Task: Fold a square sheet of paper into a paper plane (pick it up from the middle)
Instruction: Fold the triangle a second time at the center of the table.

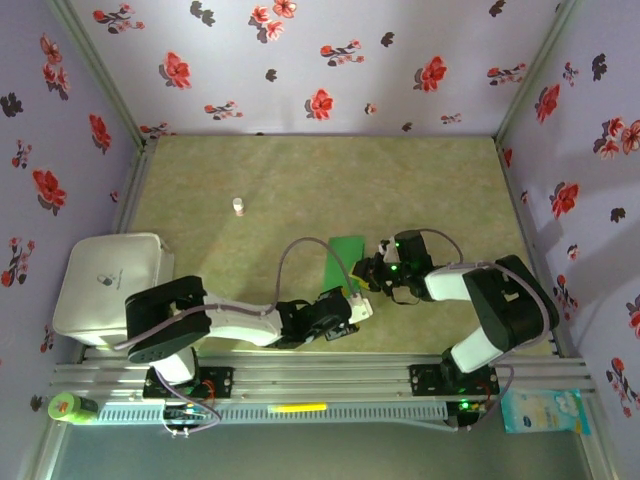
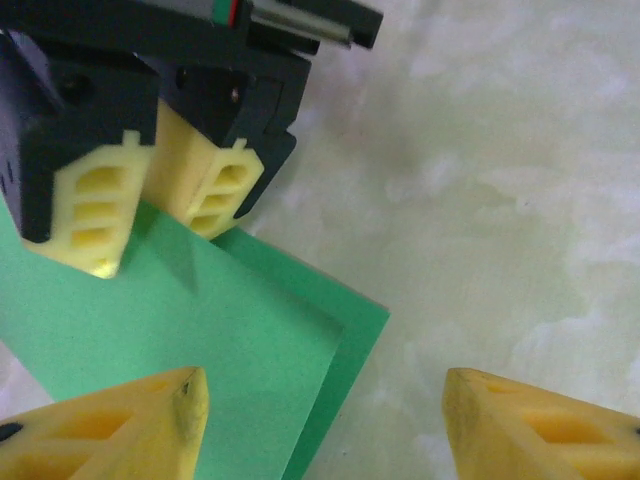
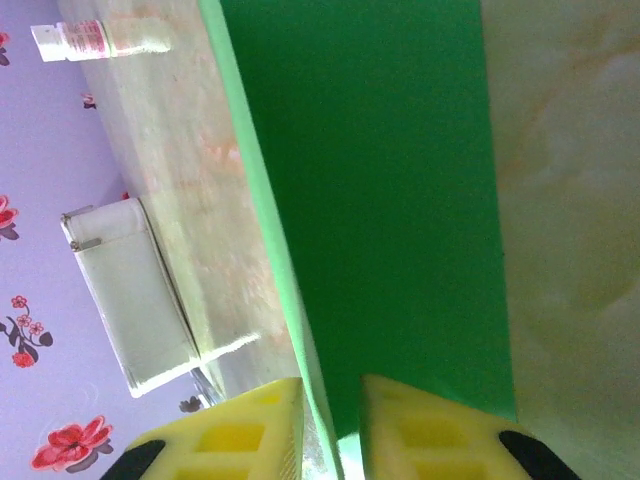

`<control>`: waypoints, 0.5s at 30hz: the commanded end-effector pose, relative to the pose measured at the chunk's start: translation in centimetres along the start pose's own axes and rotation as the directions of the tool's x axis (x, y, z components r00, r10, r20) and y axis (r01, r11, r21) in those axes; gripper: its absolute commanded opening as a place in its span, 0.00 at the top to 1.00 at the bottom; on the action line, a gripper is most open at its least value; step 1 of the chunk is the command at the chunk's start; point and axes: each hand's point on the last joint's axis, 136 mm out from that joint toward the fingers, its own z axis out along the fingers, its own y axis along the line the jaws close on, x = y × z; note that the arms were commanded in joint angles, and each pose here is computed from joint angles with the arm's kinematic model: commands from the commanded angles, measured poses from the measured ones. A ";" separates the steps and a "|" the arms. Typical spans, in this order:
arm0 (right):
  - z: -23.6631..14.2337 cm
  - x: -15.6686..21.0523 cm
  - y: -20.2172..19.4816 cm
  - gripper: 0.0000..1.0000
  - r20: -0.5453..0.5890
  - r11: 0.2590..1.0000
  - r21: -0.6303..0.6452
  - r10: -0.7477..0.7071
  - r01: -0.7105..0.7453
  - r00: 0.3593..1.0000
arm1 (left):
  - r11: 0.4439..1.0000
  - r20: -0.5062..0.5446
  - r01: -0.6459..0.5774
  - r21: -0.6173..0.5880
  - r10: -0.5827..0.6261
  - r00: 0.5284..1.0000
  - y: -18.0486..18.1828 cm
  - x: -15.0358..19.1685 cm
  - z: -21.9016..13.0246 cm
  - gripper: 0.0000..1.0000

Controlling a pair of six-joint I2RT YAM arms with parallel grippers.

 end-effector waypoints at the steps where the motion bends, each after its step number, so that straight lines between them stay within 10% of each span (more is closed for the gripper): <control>1: -0.3 -0.1 0.5 0.80 0.003 1.000 -0.002 -0.013 0.013 1.000 | 0.997 0.025 -0.014 -0.077 0.016 1.000 1.0 -1.1 0.3 0.36; 15: -0.6 -0.1 0.5 0.88 0.007 1.000 0.024 -0.017 0.016 1.000 | 0.989 0.031 -0.007 -0.150 0.012 0.999 1.5 -1.1 1.4 0.35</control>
